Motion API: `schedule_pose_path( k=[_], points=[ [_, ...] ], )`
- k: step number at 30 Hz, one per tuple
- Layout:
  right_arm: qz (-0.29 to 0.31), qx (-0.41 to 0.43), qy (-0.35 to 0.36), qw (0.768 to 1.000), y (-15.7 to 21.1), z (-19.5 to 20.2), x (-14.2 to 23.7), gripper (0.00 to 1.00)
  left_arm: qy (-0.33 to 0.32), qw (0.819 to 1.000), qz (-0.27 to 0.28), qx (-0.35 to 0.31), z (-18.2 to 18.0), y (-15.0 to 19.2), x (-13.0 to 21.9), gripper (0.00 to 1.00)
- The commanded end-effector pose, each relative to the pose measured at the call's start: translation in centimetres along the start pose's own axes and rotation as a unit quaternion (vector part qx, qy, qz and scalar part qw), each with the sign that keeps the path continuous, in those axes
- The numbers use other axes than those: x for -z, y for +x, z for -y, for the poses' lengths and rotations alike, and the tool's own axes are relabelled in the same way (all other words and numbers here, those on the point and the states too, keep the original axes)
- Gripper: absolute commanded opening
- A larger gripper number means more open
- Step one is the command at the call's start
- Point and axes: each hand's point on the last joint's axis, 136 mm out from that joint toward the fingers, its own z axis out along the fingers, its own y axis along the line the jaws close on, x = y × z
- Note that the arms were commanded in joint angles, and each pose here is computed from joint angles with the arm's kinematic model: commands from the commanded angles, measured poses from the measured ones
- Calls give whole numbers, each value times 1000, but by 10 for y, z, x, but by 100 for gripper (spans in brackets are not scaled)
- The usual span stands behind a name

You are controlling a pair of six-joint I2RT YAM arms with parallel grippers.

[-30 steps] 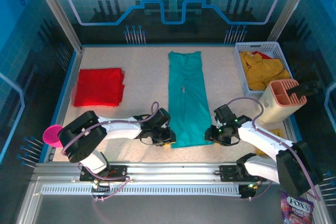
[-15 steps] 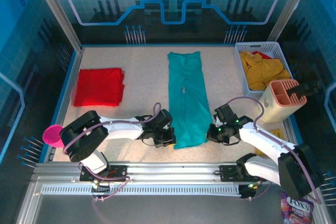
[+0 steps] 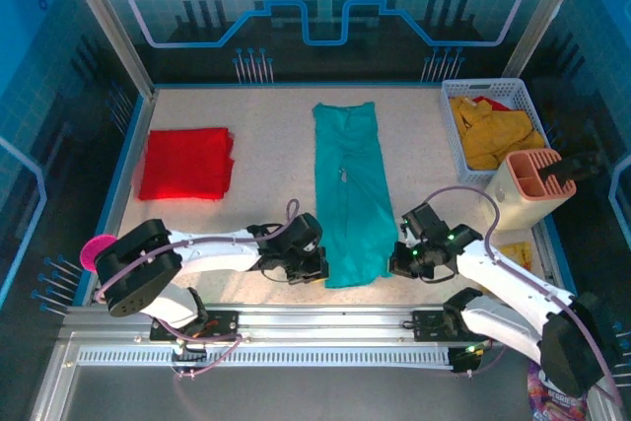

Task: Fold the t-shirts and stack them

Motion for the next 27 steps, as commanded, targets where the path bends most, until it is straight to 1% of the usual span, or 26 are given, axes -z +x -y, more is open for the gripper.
schedule_pose_path(
  k=[1,3,6,10,14,19,22,24,25,27],
  points=[
    [-21,-17,24,999,20,8,6,2,-22,1000,-11,15,-10,18,-1,0],
    [-21,-21,20,999,25,8,7,2,-20,1000,-9,15,-8,23,0,0],
    [4,-14,17,1000,13,2,15,2,-22,999,11,27,-9,15,9,0],
    [24,3,19,1000,-11,-14,34,2,0,999,45,22,5,-8,36,0],
    [41,7,-9,999,-43,-33,43,1,11,997,71,12,18,-34,57,0],
    [44,15,-17,999,-80,-46,39,0,45,996,81,16,32,-67,57,0],
    [49,18,-37,998,-100,-57,39,0,42,995,90,9,39,-85,62,0],
    [48,19,-33,998,-110,-57,37,0,42,994,100,8,42,-99,67,0],
    [58,25,-40,997,-122,-65,43,0,43,994,105,11,43,-107,70,0],
    [54,25,-42,997,-133,-67,43,0,47,993,106,15,43,-120,73,0]
  ],
)
